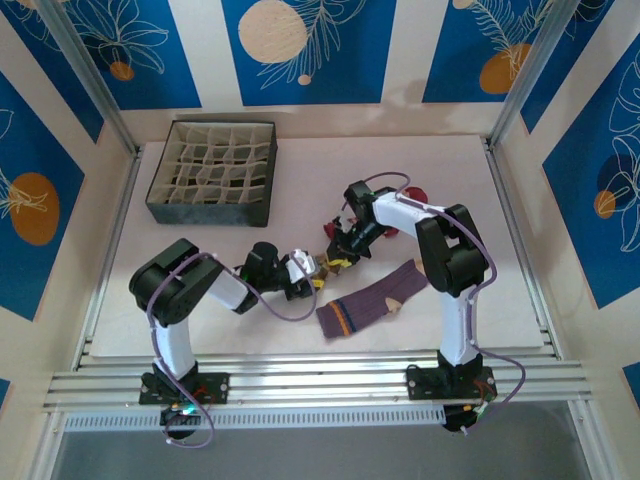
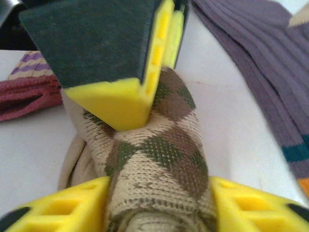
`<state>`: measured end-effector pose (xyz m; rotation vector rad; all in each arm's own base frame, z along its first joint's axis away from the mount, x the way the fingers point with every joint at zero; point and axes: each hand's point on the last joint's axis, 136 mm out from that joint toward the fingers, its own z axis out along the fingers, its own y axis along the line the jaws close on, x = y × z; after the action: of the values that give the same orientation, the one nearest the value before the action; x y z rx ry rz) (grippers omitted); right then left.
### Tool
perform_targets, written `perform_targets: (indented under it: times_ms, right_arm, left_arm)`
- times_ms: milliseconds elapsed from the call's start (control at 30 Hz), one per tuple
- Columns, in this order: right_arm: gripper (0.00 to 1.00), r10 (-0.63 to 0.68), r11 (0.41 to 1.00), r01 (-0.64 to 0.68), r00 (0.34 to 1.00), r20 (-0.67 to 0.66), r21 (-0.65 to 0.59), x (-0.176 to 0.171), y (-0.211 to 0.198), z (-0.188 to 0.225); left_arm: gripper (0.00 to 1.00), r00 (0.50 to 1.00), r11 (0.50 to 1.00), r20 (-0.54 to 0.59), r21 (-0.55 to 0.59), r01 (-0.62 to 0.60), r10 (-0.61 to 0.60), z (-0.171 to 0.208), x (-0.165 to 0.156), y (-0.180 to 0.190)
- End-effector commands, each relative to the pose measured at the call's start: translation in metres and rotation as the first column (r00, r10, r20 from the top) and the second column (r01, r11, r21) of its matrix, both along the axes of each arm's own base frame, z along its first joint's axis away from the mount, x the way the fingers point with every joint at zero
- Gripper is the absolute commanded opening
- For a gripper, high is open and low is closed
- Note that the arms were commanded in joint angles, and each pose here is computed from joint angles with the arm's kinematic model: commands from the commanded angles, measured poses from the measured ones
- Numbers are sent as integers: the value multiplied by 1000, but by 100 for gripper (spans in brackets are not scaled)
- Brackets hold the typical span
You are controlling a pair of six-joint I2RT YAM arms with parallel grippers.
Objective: Roll the socks
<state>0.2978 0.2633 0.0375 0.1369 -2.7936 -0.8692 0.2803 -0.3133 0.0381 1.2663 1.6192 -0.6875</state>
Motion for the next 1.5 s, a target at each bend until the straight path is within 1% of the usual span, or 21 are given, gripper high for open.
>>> perform_targets:
  times_ms: [0, 33, 67, 167, 233, 367, 433, 500, 533, 667, 700, 767, 867, 967, 1033, 1067, 1100, 1133, 1167, 1267, 1467]
  right_arm:
    - [26, 36, 996, -42, 996, -82, -79, -25, -8, -21]
    - [35, 45, 996, -50, 997, -65, -70, -26, -6, -17]
    - [44, 60, 996, -62, 998, -31, -60, -25, -3, -11]
    - [55, 92, 995, -89, 992, 86, -37, -21, -4, 9]
    - [58, 107, 994, -106, 977, 185, -14, -16, -6, 27]
    - [59, 117, 991, -132, 921, 373, 14, -5, -17, 55]
    - [59, 138, 987, -158, 877, 460, 5, -1, -20, 63]
    - [59, 185, 980, -198, 818, 544, -35, 0, -20, 67]
    - [59, 220, 971, -229, 775, 592, -61, -1, -18, 70]
    - [59, 385, 907, -375, 552, 740, -191, -13, -6, 74]
    - [59, 422, 882, -421, 500, 756, -214, -18, -3, 73]
    - [61, 516, 814, -487, 357, 779, -316, -26, 2, 66]
    - [63, 631, 706, -521, 153, 761, -480, -31, 8, 52]
    - [63, 690, 626, -496, -8, 724, -602, -31, 14, 42]
    - [64, 704, 573, -481, -125, 699, -663, -32, 21, 37]
    - [65, 710, 546, -469, -182, 680, -695, -33, 25, 34]
    - [66, 714, 520, -464, -225, 663, -717, -34, 28, 31]
    - [66, 719, 494, -463, -257, 645, -736, -34, 31, 27]
    - [66, 727, 475, -460, -274, 629, -750, -34, 33, 23]
    - [66, 744, 439, -435, -315, 589, -787, -28, 38, 16]
    - [66, 762, 399, -395, -359, 539, -827, -16, 42, 5]
  left_arm:
    - [3, 1000, 999, -1, -48, 2, -2, 8, 3, -6]
    - [0, 1000, 999, -19, -47, -8, 7, 7, 3, -4]
    - [0, 999, 999, -47, -50, -13, 10, 6, 2, -2]
    - [0, 985, 997, -170, -58, -50, 39, 1, 0, 7]
    - [0, 969, 997, -241, -57, -61, 45, -2, -3, 10]
    - [0, 922, 998, -385, -36, -54, 36, -13, -13, 14]
    - [0, 894, 998, -446, -34, -60, 38, -17, -15, 17]
    - [0, 868, 997, -496, -41, -59, 31, -18, -17, 18]
    - [0, 851, 997, -523, -38, -69, 40, -19, -17, 20]
    - [0, 783, 996, -620, -39, -82, 40, -18, -18, 27]
    - [0, 766, 996, -641, -36, -84, 41, -18, -19, 29]
    - [0, 731, 996, -681, -29, -90, 46, -17, -21, 32]
    - [0, 687, 995, -726, -28, -98, 47, -17, -23, 36]
    - [0, 633, 995, -773, -22, -98, 46, -18, -27, 39]
    - [0, 584, 995, -811, -13, -94, 45, -20, -30, 40]
    - [0, 551, 995, -833, 1, -97, 54, -22, -30, 41]
    - [0, 521, 995, -851, 16, -95, 63, -24, -32, 42]
    - [0, 498, 995, -865, 26, -92, 68, -25, -33, 42]
    - [0, 483, 996, -873, 27, -91, 68, -26, -35, 42]
    - [0, 463, 996, -884, 18, -91, 59, -24, -37, 43]
    - [0, 419, 996, -907, 14, -85, 49, -22, -40, 43]
